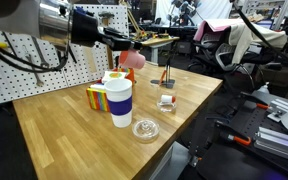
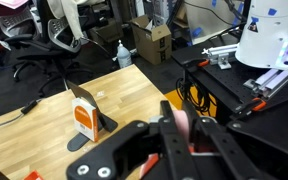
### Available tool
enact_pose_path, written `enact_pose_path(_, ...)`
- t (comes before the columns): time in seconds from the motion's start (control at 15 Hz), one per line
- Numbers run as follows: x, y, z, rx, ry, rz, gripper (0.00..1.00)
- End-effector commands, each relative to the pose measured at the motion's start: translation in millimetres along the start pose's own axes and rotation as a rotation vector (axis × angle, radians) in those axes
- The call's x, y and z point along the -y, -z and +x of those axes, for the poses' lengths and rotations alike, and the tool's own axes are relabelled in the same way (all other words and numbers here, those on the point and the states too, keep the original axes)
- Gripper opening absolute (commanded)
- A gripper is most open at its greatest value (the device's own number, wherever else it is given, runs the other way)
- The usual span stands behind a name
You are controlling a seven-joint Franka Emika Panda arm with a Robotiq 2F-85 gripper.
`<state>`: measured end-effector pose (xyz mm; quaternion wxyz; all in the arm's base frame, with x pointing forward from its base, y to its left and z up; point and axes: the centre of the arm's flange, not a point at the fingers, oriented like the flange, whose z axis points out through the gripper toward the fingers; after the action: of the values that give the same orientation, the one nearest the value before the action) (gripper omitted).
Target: Pour the liquid in the pink mug into the white and blue coffee cup
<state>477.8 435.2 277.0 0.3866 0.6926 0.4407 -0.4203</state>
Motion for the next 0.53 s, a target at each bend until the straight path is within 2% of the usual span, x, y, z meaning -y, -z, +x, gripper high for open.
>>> enact_pose_path(0.0, -8.4, 16.1, 2.2, 0.034, 0.013, -0.011, 0.04)
enact_pose_path(0.47, -7.6, 19.2, 1.0, 0.012, 0.008, -0.010, 0.04)
